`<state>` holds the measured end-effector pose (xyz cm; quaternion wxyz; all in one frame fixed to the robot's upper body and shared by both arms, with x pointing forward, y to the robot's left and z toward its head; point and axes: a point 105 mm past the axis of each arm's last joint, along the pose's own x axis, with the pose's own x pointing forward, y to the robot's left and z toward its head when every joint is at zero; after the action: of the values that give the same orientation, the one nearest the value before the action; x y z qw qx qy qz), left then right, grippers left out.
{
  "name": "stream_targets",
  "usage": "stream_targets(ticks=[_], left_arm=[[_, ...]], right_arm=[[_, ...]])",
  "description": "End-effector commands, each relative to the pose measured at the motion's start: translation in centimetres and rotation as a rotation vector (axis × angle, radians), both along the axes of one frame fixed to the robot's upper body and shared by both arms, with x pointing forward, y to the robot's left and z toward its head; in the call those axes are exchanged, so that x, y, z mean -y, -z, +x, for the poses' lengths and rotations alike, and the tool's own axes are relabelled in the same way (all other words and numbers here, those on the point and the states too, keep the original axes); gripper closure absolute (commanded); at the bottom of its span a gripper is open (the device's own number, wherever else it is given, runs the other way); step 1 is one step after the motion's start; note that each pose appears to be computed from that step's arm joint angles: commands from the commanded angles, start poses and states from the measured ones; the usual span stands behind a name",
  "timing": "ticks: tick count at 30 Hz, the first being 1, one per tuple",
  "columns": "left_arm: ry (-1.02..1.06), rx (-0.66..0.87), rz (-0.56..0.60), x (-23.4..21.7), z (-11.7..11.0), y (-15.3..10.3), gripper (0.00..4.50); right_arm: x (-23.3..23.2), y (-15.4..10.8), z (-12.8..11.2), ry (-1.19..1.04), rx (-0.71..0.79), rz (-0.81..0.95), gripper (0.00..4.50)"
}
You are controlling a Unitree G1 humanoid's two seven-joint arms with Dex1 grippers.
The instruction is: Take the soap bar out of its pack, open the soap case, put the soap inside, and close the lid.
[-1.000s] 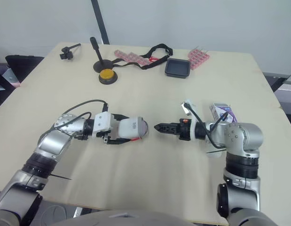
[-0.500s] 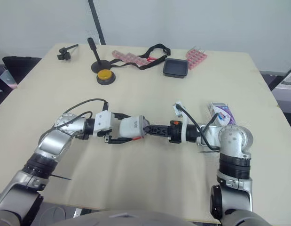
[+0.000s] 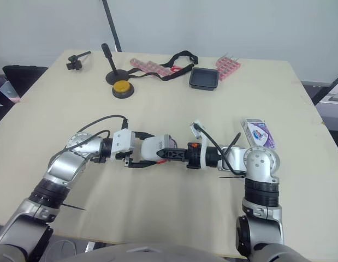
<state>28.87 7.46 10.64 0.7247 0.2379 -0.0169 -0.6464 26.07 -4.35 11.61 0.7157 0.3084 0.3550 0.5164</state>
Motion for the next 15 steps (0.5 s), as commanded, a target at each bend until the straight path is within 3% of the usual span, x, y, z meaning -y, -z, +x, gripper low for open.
stream_targets(ticks=[1, 15], left_arm=[[0.036, 0.051, -0.034, 0.57, -0.41, -1.33, 1.03], [0.046, 0.057, -0.035, 0.69, -0.5, -1.38, 1.03]], right_arm=[[-0.32, -1.24, -0.1, -0.028, 0.029, 0.038, 0.03], [-0.96, -0.83, -0.31, -0.036, -0.004, 0.052, 0.03]])
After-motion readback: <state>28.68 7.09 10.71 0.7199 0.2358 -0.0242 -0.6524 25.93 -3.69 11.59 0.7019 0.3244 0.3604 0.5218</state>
